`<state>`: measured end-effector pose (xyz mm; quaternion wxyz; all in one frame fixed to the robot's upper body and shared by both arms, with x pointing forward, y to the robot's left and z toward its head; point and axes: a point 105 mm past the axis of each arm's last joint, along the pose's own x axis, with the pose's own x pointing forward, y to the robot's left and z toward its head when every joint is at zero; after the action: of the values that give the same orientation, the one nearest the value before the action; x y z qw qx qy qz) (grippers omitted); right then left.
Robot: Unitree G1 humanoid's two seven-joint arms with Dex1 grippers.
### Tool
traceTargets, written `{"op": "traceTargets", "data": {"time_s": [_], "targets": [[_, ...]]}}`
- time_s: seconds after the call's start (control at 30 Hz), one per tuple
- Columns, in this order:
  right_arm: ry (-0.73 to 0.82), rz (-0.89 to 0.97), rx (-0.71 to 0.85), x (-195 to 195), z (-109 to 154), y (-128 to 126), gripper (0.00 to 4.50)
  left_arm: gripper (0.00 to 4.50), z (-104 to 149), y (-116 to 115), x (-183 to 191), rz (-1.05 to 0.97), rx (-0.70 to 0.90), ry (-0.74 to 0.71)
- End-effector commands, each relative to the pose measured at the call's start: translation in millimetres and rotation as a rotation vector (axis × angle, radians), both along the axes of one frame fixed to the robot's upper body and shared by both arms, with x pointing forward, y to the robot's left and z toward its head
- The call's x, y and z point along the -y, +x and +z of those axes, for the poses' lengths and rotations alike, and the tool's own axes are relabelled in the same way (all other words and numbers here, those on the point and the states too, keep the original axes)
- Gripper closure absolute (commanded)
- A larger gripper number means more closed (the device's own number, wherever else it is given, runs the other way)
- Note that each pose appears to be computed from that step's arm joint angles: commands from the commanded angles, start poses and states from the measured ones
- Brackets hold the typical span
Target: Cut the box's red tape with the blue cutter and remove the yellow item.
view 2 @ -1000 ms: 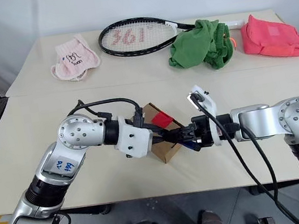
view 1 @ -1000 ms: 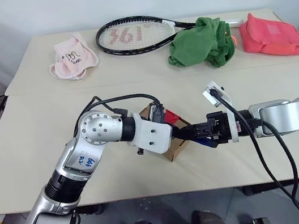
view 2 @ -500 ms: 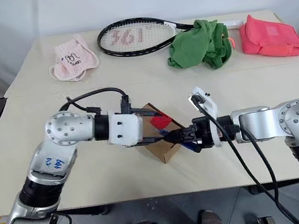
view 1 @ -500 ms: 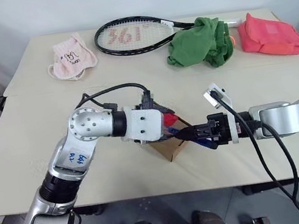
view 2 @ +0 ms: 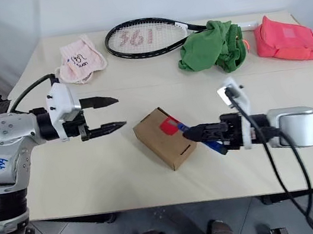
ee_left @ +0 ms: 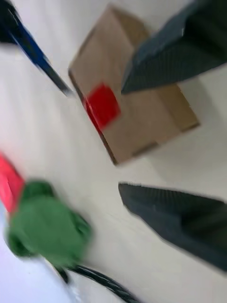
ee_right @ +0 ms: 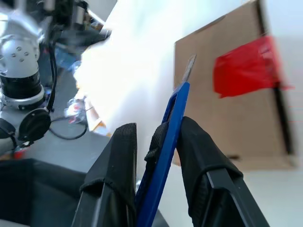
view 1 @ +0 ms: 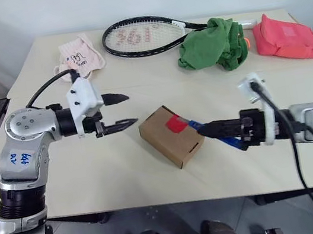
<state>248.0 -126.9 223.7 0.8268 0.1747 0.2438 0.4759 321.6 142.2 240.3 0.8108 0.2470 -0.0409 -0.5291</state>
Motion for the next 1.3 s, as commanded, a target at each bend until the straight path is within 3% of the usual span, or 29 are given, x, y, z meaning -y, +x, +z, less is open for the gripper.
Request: {"op": "traceTargets", "data": {"time_s": [0.03, 0.23, 0.5, 0.7, 0.8, 0.9, 1.0, 1.3], "targets": [[0.021, -0.005, 0.105, 6, 19, -13, 3.52, 2.60, 2, 1, -1, 0.013, -0.016, -0.071], [-0.038, -0.091, 0.178, 17, 14, -23, 3.52, 4.45, -5, 7, 11, 0.022, -0.041, -0.141], [-0.039, -0.008, 0.232, 0, 9, -29, 3.52, 4.50, 0, -2, 37, -0.105, 0.017, -0.148], [-0.061, 0.107, 0.252, -11, 8, -32, 3.52, 4.50, 11, -22, 53, -0.296, 0.032, -0.130], [-0.085, 0.154, 0.259, -14, 5, -32, 3.52, 3.91, 12, -27, 59, -0.360, 0.113, -0.038], [-0.096, 0.202, 0.261, -19, 1, -30, 3.52, 3.04, 4, -36, 67, -0.478, 0.264, 0.164], [-0.099, 0.236, 0.260, -24, 1, -29, 3.52, 2.15, 8, -39, 75, -0.523, 0.319, 0.183], [-0.052, 0.193, 0.150, -37, 1, -9, 3.52, 2.15, 4, -36, 96, -0.553, 0.398, 0.256]]}}
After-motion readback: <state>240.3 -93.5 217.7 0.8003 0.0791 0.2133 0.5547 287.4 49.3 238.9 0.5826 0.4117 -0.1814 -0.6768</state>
